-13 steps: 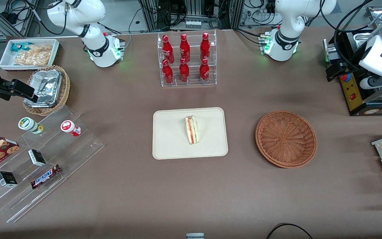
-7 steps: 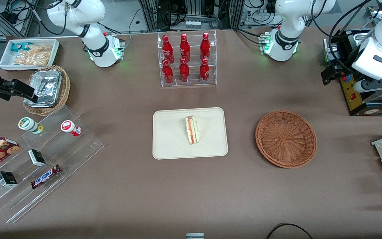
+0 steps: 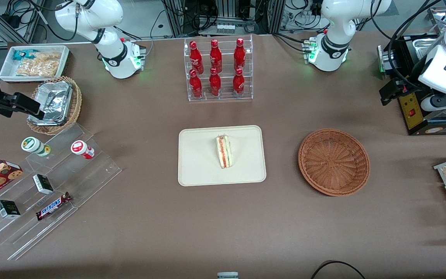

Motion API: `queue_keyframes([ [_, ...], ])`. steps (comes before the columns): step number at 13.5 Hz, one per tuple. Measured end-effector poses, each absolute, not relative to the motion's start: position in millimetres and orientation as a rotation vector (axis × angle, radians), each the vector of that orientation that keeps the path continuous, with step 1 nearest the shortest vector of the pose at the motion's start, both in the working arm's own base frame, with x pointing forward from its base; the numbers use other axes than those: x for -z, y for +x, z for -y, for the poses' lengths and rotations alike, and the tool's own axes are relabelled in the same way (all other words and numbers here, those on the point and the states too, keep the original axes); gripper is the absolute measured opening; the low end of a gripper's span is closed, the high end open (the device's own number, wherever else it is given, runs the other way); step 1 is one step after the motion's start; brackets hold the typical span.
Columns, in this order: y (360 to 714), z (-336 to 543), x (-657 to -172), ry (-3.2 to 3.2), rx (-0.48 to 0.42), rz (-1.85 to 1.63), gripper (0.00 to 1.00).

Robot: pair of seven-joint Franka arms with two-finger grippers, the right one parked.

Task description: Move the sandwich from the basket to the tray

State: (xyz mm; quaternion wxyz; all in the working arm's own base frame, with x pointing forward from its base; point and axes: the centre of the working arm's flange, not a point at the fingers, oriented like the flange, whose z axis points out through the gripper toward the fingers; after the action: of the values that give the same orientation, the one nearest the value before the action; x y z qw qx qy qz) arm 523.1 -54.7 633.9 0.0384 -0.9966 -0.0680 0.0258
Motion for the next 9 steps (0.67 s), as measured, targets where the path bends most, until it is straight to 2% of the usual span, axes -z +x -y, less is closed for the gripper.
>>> queue_keyframes([
  [5, 541.9, 39.7, -638.1, -3.070, -0.050, 0.246, 1.00],
  [9, 542.4, 40.6, -641.1, -3.081, -0.056, 0.246, 1.00],
])
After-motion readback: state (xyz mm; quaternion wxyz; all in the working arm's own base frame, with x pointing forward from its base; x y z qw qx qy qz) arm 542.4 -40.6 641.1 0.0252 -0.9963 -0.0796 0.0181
